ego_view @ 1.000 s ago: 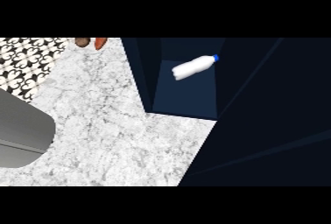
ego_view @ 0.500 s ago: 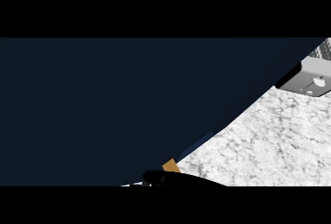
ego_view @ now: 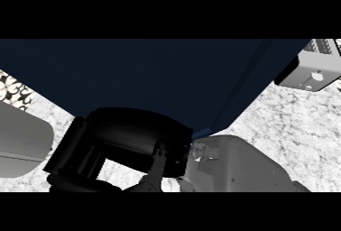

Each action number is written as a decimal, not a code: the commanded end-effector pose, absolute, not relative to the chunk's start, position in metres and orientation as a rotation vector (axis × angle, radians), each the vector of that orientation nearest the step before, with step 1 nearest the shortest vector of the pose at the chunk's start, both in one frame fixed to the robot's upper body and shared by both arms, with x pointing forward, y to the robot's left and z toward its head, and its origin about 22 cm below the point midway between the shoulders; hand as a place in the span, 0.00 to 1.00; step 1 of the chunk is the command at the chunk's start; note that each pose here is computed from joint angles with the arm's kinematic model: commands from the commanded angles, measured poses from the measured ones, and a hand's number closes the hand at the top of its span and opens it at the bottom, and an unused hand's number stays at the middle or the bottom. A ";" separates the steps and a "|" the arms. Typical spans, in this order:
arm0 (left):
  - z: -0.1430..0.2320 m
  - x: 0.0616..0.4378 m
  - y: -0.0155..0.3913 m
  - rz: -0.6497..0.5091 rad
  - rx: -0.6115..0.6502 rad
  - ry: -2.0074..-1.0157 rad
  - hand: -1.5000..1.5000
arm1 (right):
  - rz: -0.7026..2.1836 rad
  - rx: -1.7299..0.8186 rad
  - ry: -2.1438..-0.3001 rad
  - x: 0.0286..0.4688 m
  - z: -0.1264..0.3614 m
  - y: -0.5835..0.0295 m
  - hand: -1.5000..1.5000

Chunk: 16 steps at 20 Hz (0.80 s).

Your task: Pick up the bottled water, place it into the cabinet and close the cabinet

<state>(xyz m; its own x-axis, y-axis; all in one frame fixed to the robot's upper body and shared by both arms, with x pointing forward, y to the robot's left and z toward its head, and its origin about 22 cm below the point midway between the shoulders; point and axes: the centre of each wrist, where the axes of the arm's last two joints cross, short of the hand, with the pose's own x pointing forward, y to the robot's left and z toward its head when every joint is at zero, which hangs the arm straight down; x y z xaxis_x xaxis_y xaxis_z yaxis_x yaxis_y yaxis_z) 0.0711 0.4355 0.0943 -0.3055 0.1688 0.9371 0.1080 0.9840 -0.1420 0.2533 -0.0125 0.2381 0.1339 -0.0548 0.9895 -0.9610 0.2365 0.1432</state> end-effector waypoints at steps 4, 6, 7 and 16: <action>0.085 0.046 0.446 0.095 -0.188 -1.903 0.00 | 0.811 1.135 -1.136 0.304 0.223 -0.005 1.00; 0.082 0.023 0.432 0.096 -0.180 -1.891 0.00 | 0.749 1.124 -1.140 0.311 0.227 -0.016 1.00; 0.092 0.024 0.435 0.100 -0.169 -1.894 0.00 | 0.753 1.123 -1.146 0.326 0.211 -0.045 1.00; 0.096 0.028 0.457 0.096 -0.156 -1.891 0.00 | 0.603 1.016 -1.274 0.372 0.181 -0.066 1.00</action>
<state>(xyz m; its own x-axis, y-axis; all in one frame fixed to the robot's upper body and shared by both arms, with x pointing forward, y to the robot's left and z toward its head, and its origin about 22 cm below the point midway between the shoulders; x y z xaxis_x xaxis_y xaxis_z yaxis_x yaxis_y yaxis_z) 0.0293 0.4461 0.0919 -0.2909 0.1390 0.9466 0.0273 0.9902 -0.1370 0.3522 -0.0536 0.1861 0.2649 -0.1193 0.9569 -0.8685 0.4016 0.2905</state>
